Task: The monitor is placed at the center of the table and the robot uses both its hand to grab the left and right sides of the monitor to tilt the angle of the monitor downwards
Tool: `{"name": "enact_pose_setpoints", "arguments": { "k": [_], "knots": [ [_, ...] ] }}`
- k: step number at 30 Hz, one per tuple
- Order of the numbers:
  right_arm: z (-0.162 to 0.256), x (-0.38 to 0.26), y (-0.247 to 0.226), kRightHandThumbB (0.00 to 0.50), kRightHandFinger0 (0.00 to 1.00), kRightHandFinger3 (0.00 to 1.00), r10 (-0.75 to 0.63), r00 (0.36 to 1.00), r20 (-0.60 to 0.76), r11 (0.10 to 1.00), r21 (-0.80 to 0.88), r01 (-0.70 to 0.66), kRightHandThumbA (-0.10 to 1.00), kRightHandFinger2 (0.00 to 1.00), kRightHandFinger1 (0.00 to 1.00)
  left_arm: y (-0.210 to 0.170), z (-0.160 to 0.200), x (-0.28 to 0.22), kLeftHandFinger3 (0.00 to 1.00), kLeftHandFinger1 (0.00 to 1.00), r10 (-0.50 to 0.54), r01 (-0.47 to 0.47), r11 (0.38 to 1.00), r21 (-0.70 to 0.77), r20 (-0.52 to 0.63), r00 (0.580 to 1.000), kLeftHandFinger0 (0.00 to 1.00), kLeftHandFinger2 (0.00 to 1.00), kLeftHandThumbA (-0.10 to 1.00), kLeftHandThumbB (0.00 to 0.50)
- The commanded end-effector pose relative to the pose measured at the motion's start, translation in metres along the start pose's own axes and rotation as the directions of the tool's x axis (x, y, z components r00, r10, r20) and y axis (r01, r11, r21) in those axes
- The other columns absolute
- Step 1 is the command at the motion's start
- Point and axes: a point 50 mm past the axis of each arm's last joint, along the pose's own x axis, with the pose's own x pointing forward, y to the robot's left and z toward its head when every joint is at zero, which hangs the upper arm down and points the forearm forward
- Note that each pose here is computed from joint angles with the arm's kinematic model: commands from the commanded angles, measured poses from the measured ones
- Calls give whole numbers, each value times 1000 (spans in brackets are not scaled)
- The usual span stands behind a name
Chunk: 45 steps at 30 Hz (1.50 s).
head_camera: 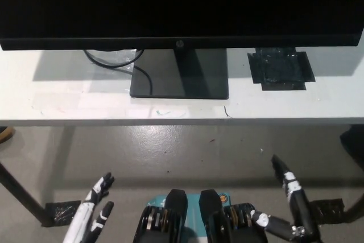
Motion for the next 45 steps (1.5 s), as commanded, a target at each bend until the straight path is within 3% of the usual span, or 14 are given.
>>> {"name": "enact_pose_setpoints", "arguments": {
  "k": [1, 2, 3, 5, 10, 14, 17, 20, 22, 28, 29, 39, 41, 45],
  "knots": [
    [20, 1, -6, 406, 1000, 1000, -53, 988, 146, 997, -41, 59, 956, 1000, 1000, 13, 18, 3, 1000, 1000, 44, -45, 999, 7, 114, 992, 1000, 1000, 992, 346],
    [20, 1, -6, 406, 1000, 1000, -53, 988, 147, 997, -43, 60, 956, 1000, 1000, 13, 18, 3, 1000, 1000, 44, -46, 999, 7, 115, 992, 1000, 1000, 992, 346],
    [58, -2, -28, 436, 1000, 1000, -93, 948, 305, 986, -106, 131, 989, 1000, 1000, 39, 63, 3, 1000, 1000, 83, -89, 996, 9, 274, 958, 1000, 1000, 1000, 417],
    [80, -1, -42, 459, 1000, 1000, -113, 915, 387, 978, -120, 172, 1000, 1000, 1000, 58, 89, 2, 1000, 1000, 108, -133, 990, 44, 367, 924, 1000, 1000, 1000, 449],
    [109, 12, -73, 480, 1000, 1000, -115, 866, 487, 962, -162, 218, 1000, 1000, 1000, 103, 123, 4, 1000, 1000, 147, -236, 964, 124, 489, 860, 1000, 1000, 1000, 418],
    [119, 25, -95, 493, 1000, 1000, -112, 850, 516, 948, -200, 246, 1000, 1000, 1000, 136, 133, 9, 1000, 1000, 161, -290, 941, 173, 524, 836, 1000, 1000, 1000, 429],
    [126, 41, -114, 500, 1000, 1000, -129, 849, 512, 938, -214, 272, 1000, 1000, 1000, 171, 134, 13, 1000, 1000, 168, -310, 929, 201, 516, 840, 1000, 1000, 1000, 466],
    [127, 43, -117, 500, 1000, 1000, -132, 850, 510, 936, -219, 276, 1000, 1000, 1000, 177, 134, 16, 1000, 1000, 179, -327, 921, 211, 517, 837, 1000, 1000, 1000, 470],
    [133, 64, -137, 470, 1000, 1000, -141, 843, 519, 913, -260, 313, 1000, 1000, 1000, 214, 137, 35, 1000, 1000, 188, -360, 897, 255, 518, 834, 1000, 1000, 1000, 500],
    [135, 80, -148, 472, 1000, 1000, -147, 846, 512, 913, -260, 316, 1000, 1000, 1000, 233, 141, 45, 1000, 1000, 190, -377, 878, 295, 508, 840, 1000, 1000, 1000, 500],
    [138, 102, -164, 441, 1000, 1000, -152, 856, 494, 905, -279, 322, 1000, 1000, 1000, 258, 148, 65, 1000, 1000, 176, -360, 865, 349, 460, 870, 1000, 1000, 1000, 500],
    [143, 158, -189, 462, 1000, 1000, -171, 900, 401, 900, -309, 308, 1000, 1000, 1000, 293, 167, 110, 1000, 1000, 138, -290, 869, 400, 367, 920, 1000, 1000, 992, 454],
    [142, 171, -196, 468, 1000, 1000, -172, 912, 373, 901, -316, 299, 1000, 1000, 1000, 301, 169, 120, 1000, 1000, 128, -276, 860, 429, 343, 931, 1000, 1000, 988, 400],
    [143, 191, -205, 500, 1000, 1000, -175, 926, 334, 904, -319, 286, 1000, 1000, 1000, 317, 170, 133, 1000, 1000, 138, -266, 846, 461, 293, 946, 1000, 1000, 1000, 413]
  ]
}}
